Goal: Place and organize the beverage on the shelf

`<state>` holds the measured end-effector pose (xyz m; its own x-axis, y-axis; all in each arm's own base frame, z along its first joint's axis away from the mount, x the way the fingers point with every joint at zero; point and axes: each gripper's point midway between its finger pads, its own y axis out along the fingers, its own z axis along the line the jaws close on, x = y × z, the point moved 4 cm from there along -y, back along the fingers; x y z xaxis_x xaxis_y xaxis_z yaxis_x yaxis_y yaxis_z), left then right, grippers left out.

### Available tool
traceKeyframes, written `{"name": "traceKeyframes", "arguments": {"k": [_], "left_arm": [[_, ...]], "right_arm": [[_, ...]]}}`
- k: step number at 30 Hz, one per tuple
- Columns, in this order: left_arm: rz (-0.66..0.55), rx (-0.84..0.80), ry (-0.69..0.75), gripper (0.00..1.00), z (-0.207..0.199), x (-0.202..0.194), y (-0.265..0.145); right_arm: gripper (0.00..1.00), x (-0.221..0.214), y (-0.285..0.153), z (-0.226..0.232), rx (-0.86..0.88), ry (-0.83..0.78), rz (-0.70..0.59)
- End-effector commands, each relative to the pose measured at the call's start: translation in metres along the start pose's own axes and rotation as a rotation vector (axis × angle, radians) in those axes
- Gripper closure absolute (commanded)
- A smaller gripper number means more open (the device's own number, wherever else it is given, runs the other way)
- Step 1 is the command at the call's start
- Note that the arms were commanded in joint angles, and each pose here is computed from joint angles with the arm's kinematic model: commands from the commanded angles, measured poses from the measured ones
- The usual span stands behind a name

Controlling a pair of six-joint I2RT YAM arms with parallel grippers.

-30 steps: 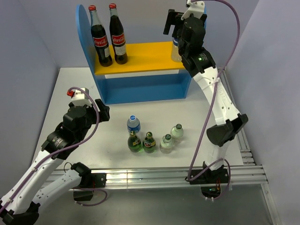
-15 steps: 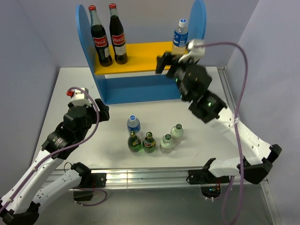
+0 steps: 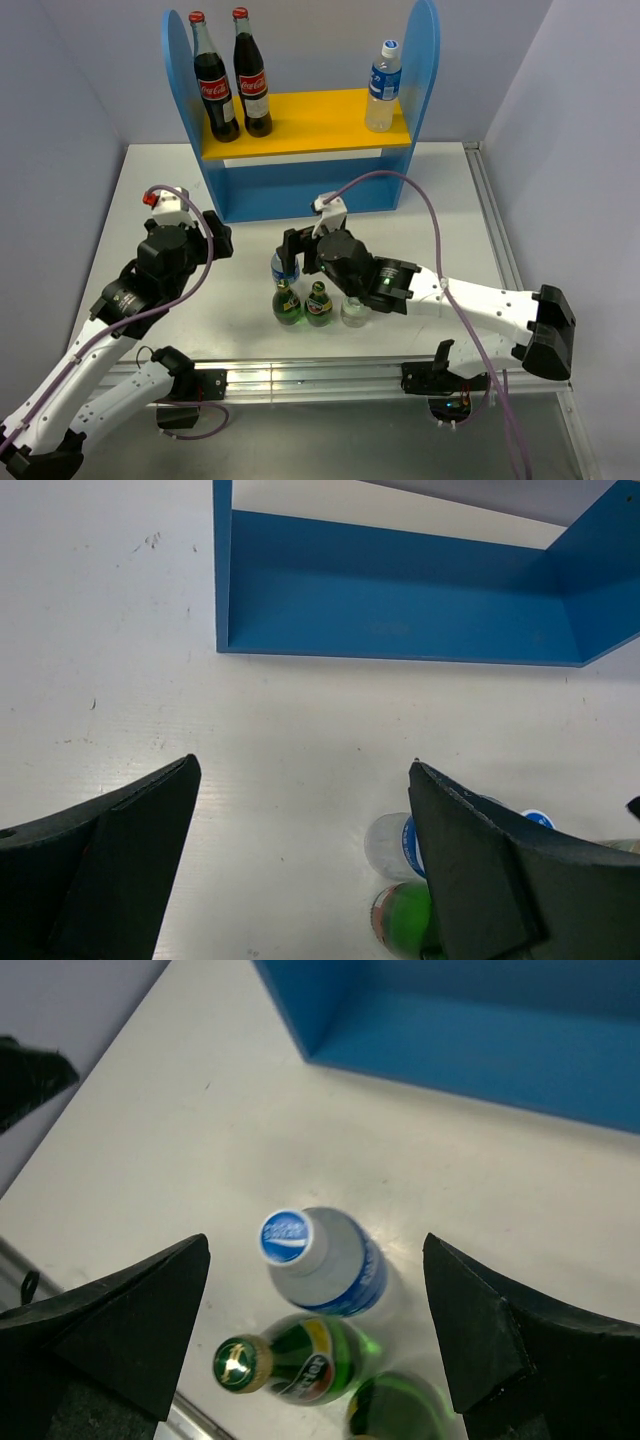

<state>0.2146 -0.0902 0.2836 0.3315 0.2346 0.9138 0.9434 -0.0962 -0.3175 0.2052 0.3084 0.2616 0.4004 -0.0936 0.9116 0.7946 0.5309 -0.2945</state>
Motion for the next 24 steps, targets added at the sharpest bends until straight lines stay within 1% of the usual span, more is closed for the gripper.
{"name": "traceKeyframes", "arguments": {"k": [1,8,14,20,24], "left_arm": [[-0.031,0.008,-0.015,0.08,0.001,0.007,-0.003],[-0.028,0.016,-0.014,0.09,0.002,0.006,-0.002],[-0.028,0.009,-0.014,0.09,0.001,0.007,-0.003],[-0.029,0.007,-0.015,0.09,0.001,0.006,-0.003],[-0.03,0.003,-0.016,0.09,0.0,0.007,-0.004]], "right_arm": [[0.06,0.002,0.003,0.019,0.048,0.094,-0.031],[0.06,-0.02,0.019,0.03,0.041,0.09,0.026],[0.06,-0.031,0.028,0.032,0.027,0.081,0.031],[0.1,-0.037,0.035,0.029,-0.01,0.063,0.033],[0.16,-0.036,0.038,0.026,-0.04,0.044,0.021]]}}
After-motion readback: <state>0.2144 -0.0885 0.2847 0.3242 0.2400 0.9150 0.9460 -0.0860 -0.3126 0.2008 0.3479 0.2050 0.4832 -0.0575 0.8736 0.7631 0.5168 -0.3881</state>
